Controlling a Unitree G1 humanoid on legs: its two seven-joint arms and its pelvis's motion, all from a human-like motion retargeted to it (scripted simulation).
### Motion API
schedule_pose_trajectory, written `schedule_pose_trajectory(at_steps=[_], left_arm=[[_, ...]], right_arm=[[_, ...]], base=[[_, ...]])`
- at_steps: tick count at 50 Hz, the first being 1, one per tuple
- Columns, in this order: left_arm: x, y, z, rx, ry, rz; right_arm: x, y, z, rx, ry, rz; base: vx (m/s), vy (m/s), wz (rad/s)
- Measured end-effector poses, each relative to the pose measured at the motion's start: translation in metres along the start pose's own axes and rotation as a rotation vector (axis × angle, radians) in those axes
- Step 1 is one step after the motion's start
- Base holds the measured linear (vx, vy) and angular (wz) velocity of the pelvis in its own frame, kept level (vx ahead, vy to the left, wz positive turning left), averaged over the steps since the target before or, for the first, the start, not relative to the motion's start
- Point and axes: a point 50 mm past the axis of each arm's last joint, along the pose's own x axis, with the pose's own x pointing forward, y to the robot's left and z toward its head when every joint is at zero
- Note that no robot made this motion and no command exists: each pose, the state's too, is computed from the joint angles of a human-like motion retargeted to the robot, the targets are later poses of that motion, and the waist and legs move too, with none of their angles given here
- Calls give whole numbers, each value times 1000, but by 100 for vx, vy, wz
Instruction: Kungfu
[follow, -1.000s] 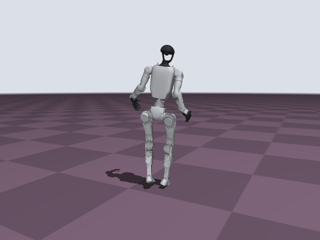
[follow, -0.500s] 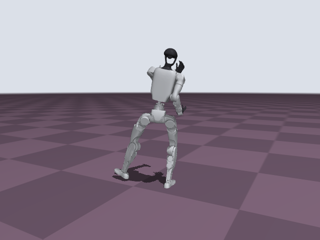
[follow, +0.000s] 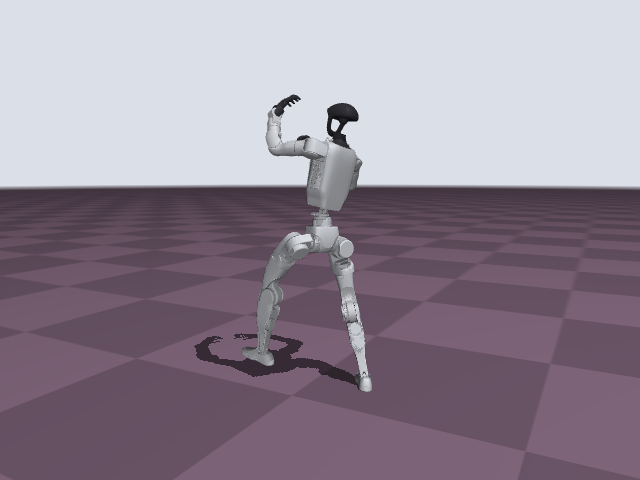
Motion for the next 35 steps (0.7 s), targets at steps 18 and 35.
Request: schedule_pose_trajectory(at_steps=[18,35], left_arm=[[32,10,40,263,-80,97],[-33,-63,-5,405,-46,30]], right_arm=[[46,-43,-133,-604,687,-428],[80,-4,-124,1132,422,-848]], base=[[6,-21,75],[27,-19,-42]])
